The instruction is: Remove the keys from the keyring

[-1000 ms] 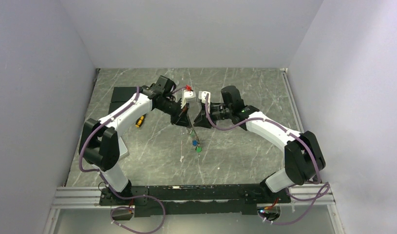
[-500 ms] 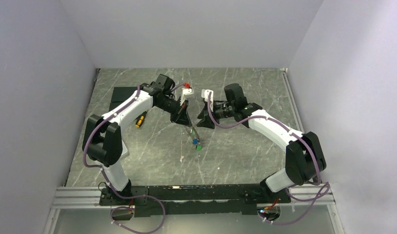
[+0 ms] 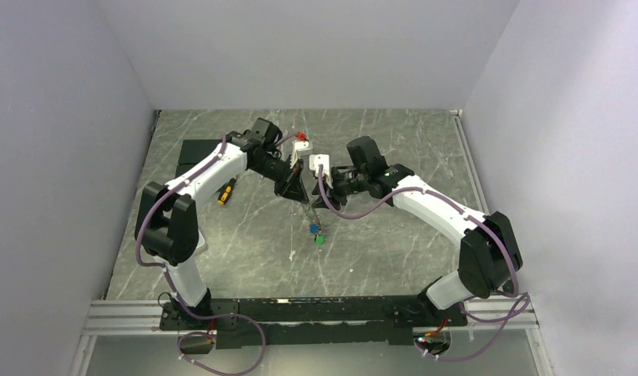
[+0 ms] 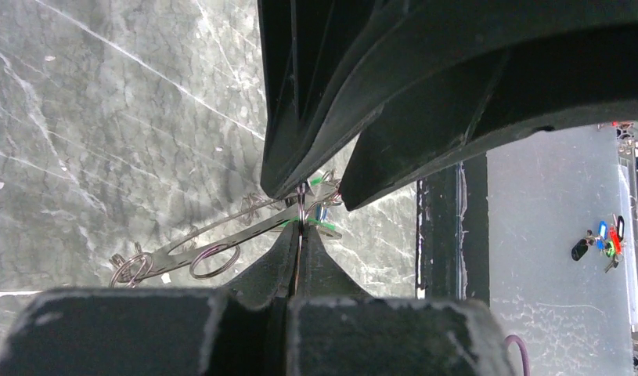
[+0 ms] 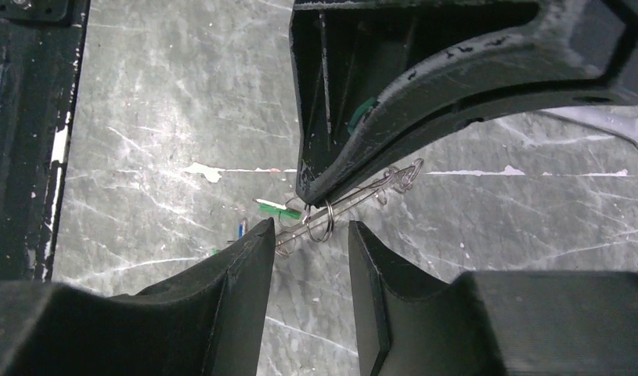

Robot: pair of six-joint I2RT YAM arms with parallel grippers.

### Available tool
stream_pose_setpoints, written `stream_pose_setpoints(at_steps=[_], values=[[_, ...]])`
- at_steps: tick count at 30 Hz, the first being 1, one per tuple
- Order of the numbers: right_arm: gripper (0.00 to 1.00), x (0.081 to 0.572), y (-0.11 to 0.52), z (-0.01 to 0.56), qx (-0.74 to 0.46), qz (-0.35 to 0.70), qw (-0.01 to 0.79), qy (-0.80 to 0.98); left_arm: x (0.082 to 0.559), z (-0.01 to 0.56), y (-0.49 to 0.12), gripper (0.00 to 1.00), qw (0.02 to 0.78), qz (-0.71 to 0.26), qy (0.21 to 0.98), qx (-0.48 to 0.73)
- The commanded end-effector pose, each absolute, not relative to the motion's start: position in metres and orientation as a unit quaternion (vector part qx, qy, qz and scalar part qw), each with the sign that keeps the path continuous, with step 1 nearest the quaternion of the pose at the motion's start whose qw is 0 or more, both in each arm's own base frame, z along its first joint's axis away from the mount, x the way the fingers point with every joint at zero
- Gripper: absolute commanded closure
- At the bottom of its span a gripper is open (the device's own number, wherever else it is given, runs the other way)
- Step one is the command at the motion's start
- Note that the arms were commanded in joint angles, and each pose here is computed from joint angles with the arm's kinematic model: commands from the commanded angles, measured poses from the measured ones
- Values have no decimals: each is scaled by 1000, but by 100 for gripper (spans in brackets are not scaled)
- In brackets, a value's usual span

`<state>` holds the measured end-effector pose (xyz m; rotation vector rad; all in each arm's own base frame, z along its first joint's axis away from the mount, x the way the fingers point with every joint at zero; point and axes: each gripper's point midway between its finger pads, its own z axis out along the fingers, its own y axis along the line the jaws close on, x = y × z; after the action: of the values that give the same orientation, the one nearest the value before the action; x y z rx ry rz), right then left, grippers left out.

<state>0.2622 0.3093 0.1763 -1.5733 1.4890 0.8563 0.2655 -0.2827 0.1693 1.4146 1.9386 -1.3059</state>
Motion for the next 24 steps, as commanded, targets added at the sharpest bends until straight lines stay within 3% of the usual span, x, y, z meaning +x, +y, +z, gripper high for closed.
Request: stream_pose_setpoints(at_steps=[1, 7, 10, 14, 17, 24], values=[[58, 271, 315, 190, -641, 311, 415, 567, 265, 193, -292, 100, 225, -487, 664, 520], [65, 268, 318, 189, -649, 316, 406, 561, 263, 192, -292, 100, 224, -484, 663, 524], [76, 267, 319, 190, -652, 317, 403, 559, 264, 191, -292, 100, 224, -482, 664, 526], [98, 267, 320, 188, -653, 317, 402, 559, 264, 190, -291, 100, 223, -479, 666, 526], [100, 267, 320, 187, -646, 317, 404, 564, 266, 191, -290, 100, 223, -480, 672, 518], [100, 278, 319, 190, -576, 345, 438, 598, 287, 205, -271, 70, 252, -535, 682, 431]])
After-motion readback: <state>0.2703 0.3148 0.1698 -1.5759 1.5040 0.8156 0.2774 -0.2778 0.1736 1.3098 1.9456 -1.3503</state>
